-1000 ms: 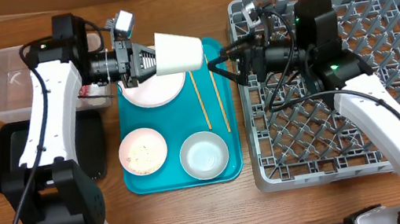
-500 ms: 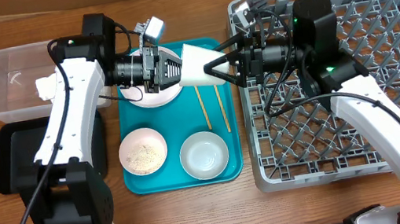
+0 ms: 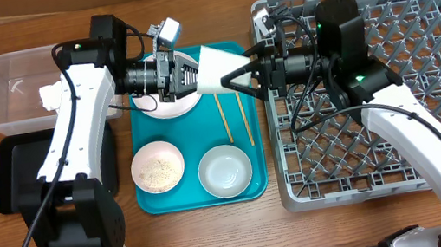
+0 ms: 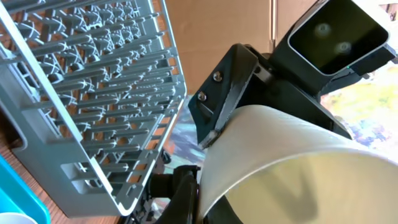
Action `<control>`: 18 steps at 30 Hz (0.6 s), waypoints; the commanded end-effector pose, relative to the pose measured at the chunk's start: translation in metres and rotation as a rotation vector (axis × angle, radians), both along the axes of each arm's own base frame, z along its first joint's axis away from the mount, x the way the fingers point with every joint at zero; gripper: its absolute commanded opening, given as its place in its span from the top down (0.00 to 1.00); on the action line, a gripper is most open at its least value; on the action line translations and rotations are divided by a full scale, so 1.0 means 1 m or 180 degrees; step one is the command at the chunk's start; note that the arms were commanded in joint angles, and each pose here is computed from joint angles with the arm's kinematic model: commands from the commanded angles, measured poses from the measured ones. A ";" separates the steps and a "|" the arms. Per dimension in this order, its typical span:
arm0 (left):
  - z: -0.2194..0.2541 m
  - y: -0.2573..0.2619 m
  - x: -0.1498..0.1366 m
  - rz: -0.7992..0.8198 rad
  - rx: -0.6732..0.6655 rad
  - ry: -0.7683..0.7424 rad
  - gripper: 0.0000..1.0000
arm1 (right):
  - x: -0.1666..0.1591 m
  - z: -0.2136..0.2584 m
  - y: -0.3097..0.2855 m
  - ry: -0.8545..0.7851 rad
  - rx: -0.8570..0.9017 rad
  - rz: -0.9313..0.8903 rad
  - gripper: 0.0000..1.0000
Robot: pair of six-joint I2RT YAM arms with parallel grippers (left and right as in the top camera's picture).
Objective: Sort waste into correct bins and load items into the dishwasher
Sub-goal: 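Lower the white cup into the dish rack with the right gripper, release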
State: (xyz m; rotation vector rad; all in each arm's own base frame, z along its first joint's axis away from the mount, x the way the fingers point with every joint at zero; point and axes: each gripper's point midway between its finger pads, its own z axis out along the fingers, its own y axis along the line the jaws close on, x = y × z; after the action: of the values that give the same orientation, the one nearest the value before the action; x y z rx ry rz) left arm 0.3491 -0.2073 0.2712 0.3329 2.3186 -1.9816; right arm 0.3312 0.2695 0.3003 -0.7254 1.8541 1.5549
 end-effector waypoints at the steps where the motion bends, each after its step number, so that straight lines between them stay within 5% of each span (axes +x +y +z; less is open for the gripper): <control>1: 0.010 -0.003 -0.001 -0.0038 -0.0085 -0.0158 0.96 | -0.002 0.009 0.002 -0.0079 0.0029 0.0039 0.33; 5: 0.010 -0.003 0.002 -0.0039 -0.0092 -0.0231 0.59 | 0.000 0.009 0.000 -0.0075 0.0029 0.0014 0.38; 7: 0.011 -0.003 0.004 -0.0036 -0.0097 -0.0288 0.48 | 0.003 0.009 -0.005 -0.0052 0.0030 -0.0030 0.41; 13: 0.009 0.008 0.022 0.0100 -0.0037 -0.0532 0.36 | 0.026 -0.008 -0.041 0.0398 -0.0083 -0.0448 0.41; 18: -0.029 0.040 0.054 0.0483 0.0767 -0.0720 0.33 | 0.038 -0.046 -0.076 0.0962 -0.0584 -0.1241 0.41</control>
State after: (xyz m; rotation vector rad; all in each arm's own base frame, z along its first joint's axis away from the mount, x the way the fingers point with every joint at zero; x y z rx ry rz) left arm 0.3832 -0.1891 0.2638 0.4132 2.2445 -1.7744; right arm 0.3605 0.2086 0.2514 -0.2906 2.1875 1.4766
